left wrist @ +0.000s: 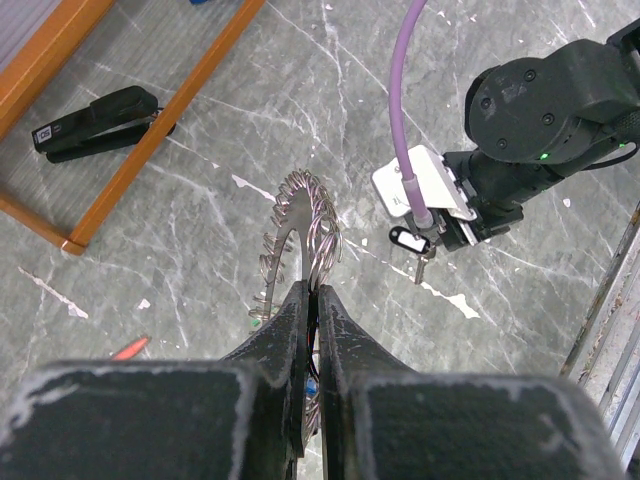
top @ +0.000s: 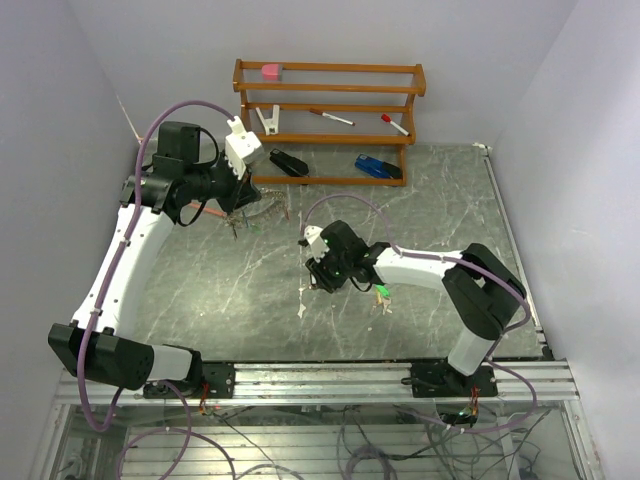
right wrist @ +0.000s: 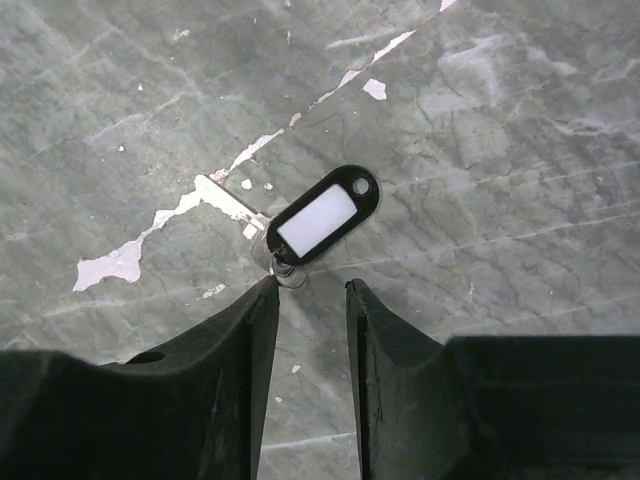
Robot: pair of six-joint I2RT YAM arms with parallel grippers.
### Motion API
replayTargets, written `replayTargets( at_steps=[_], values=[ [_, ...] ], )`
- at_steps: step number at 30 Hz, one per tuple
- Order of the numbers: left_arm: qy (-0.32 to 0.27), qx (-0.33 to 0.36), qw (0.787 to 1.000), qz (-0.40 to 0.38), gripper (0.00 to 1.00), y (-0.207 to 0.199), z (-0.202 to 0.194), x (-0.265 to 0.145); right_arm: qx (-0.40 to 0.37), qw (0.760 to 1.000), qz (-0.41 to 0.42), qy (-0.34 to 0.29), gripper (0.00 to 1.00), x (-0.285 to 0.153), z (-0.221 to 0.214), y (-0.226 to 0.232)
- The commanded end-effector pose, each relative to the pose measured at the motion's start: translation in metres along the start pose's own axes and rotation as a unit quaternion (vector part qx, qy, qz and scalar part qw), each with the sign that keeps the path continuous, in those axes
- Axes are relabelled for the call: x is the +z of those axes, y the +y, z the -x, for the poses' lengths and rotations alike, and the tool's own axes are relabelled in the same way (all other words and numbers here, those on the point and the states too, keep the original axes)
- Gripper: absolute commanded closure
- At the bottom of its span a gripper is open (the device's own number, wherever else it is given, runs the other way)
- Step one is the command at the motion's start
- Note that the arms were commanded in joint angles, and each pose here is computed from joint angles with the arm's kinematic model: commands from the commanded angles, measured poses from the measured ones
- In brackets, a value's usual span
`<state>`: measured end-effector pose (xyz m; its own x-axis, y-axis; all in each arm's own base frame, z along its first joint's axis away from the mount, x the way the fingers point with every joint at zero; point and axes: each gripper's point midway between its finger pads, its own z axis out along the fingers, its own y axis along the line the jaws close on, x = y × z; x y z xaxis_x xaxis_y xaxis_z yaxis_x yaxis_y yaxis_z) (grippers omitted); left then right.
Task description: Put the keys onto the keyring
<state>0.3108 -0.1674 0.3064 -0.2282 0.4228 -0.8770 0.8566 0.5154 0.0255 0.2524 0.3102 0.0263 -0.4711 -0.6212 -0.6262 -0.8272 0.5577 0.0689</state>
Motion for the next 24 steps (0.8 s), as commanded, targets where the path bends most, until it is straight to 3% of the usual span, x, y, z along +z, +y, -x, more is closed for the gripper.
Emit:
replayTargets(
  at_steps=[1, 9, 17, 24],
  values=[
    [-0.031, 0.018, 0.999, 0.006, 0.93, 0.0018, 0.0166, -0.0068, -0.019, 1.0, 0.009, -0.005, 0.67, 0.0062, 0.0035, 0.002],
    [-0.034, 0.016, 0.999, 0.003, 0.93, 0.0027, 0.0178, -0.006, -0.016, 1.0, 0.017, -0.003, 0.78, 0.01, 0.0001, 0.0046],
    [-0.036, 0.015, 0.999, 0.004, 0.93, 0.0035, 0.018, -0.0068, -0.023, 1.0, 0.008, -0.015, 0.68, 0.0036, 0.0022, 0.0024],
    [-0.036, 0.013, 0.999, 0.002, 0.93, 0.0033, 0.0176, -0.0065, -0.039, 0.999, 0.001, -0.029, 0.67, 0.002, 0.0023, -0.0007]
  ],
)
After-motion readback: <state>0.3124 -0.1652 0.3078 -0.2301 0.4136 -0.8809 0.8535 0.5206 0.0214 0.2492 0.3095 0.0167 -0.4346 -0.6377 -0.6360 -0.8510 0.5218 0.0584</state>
